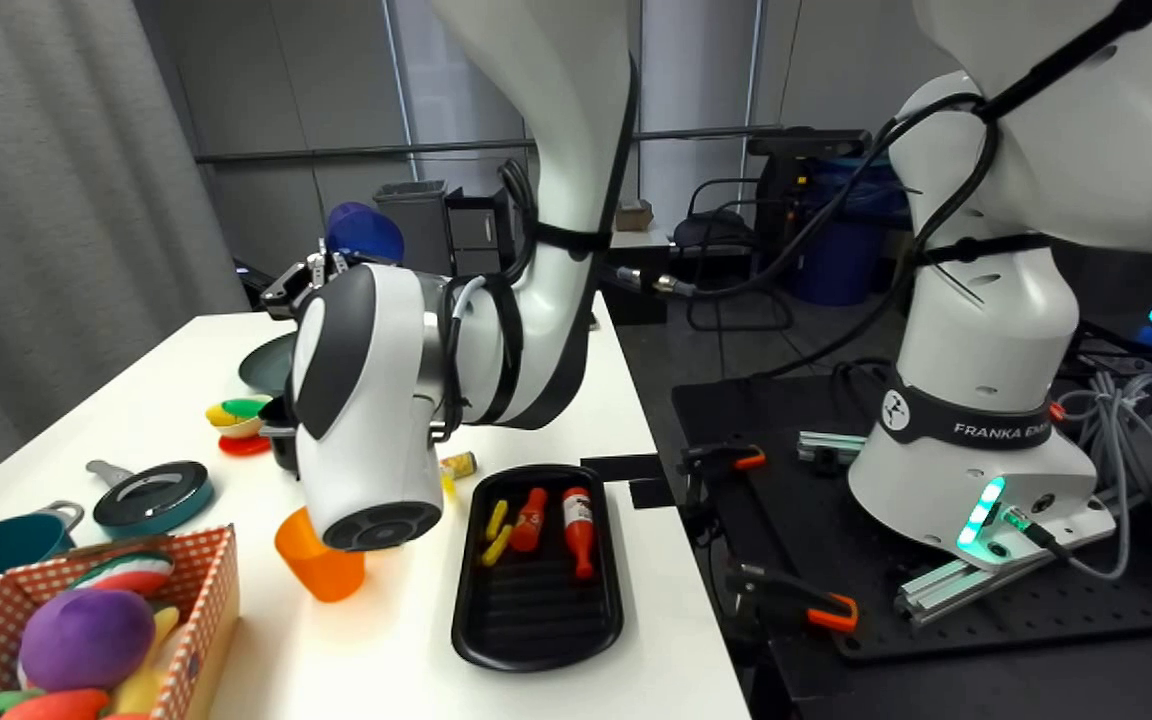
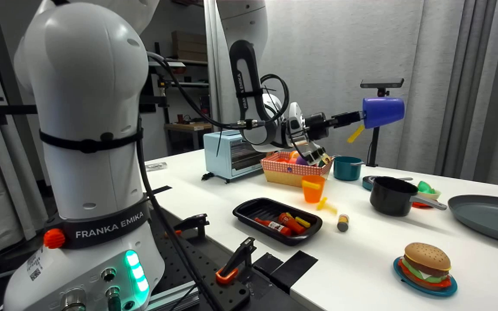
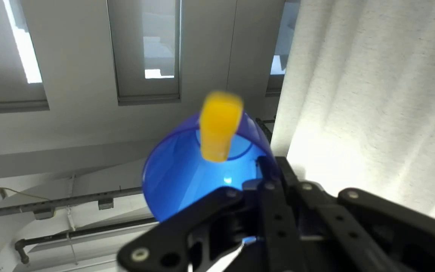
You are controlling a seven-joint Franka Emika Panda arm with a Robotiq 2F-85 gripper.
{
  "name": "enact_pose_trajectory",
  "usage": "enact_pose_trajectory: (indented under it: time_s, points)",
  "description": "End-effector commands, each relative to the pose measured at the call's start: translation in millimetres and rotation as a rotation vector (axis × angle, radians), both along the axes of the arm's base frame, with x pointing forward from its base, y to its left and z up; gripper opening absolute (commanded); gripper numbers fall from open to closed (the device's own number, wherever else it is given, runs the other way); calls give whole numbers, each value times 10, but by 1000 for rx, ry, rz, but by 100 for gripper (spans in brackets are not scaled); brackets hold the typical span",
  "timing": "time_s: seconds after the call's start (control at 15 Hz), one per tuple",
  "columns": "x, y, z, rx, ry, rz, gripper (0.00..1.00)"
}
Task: Pour the potato chips out of the orange cup and onto the black tray, pour the potato chips from the dark blue cup and onto the black tray
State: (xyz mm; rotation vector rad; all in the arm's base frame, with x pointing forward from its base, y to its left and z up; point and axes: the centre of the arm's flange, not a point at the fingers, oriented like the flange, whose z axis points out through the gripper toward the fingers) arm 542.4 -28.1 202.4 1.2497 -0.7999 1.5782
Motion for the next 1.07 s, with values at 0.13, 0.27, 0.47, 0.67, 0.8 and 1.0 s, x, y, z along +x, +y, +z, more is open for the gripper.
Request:
enact_pose_trajectory:
  time_s: [0.13, 0.27, 0.47, 0.67, 0.8, 1.0]
  points:
    - [94, -19, -90, 57, -153, 60, 1]
    - [104, -18, -90, 53, -156, 71, 1]
    - [117, -15, -94, 45, -153, 81, 1]
    - [114, -13, -103, 44, -135, 81, 1]
    - [98, -6, -127, 66, -107, 73, 1]
    - [56, 12, -196, 127, -57, 37, 1]
